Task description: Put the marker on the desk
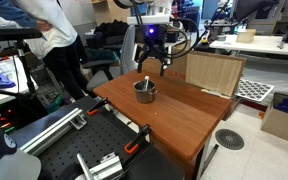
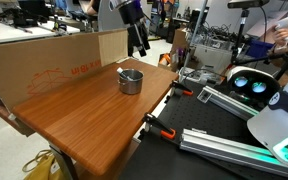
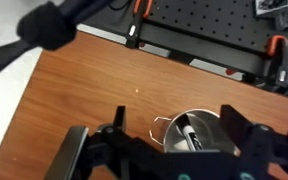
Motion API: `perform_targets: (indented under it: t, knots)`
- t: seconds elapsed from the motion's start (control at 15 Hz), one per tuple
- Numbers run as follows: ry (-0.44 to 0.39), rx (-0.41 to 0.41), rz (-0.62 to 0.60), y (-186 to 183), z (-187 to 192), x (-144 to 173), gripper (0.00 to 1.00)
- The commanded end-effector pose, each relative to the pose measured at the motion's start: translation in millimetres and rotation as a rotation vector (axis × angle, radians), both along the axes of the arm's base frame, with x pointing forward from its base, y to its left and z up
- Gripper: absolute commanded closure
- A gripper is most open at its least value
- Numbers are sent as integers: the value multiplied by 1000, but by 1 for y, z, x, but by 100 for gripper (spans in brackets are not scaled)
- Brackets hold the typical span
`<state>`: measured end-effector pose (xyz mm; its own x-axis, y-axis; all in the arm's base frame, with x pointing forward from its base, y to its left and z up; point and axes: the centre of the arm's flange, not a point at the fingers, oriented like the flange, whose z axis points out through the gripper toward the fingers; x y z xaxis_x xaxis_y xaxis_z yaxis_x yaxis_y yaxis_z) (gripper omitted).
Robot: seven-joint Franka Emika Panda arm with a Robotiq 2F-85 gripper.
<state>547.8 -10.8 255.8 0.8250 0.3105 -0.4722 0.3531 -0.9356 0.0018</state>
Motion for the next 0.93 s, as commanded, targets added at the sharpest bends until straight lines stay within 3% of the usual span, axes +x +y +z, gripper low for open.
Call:
perform_targets:
  t: [0.0,0.87]
  knots:
    - [30,-38,43,11,-14,18,0]
    - [-58,-21,151,51,-67,27,0]
